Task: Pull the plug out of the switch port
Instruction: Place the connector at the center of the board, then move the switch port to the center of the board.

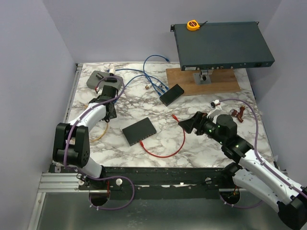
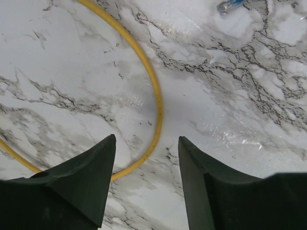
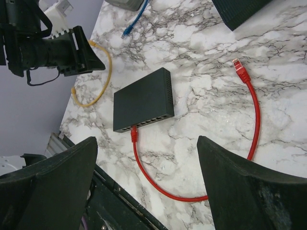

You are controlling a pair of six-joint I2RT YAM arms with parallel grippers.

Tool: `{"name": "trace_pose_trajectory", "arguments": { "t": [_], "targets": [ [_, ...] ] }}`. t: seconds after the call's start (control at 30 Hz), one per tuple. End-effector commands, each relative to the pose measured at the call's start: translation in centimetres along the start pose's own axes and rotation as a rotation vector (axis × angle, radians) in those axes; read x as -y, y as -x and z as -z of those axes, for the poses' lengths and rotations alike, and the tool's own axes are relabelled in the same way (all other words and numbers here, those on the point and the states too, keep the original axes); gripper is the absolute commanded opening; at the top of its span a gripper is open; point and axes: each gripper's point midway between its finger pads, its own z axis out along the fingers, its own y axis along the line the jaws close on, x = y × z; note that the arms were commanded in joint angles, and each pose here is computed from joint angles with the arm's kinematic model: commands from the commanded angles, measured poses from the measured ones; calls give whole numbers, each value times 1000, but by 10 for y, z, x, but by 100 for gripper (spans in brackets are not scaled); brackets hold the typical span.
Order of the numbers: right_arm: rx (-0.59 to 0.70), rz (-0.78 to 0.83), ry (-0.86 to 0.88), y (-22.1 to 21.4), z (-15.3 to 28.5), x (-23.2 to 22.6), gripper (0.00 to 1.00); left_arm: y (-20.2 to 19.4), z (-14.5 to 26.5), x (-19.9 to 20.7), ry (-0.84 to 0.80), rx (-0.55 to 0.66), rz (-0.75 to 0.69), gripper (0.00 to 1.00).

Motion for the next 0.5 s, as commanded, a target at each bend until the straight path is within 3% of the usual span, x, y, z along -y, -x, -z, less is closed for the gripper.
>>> {"name": "trace_pose_trajectory", "arguments": {
  "t": [0.0, 0.1, 0.13, 0.17, 0.37, 0.47],
  "targets": [
    [27, 36, -21, 14, 1, -3, 87, 28, 30, -2, -55, 121, 84, 61],
    [24, 32, -24, 14, 0, -3, 90, 45, 67, -2, -129, 239, 165, 70],
    [32, 25, -37, 15, 0, 0, 93, 50, 81, 0, -163, 284, 196, 88],
    [46, 5, -57, 15, -1, 5, 99, 53, 97, 1, -204, 335, 217, 95],
    [53, -72, -66, 7, -11, 13, 100, 44, 182, 17, -435, 576, 332, 99],
    [6, -93, -11, -5, -21, 8, 100, 22, 197, 27, -458, 556, 271, 98]
  ]
}}
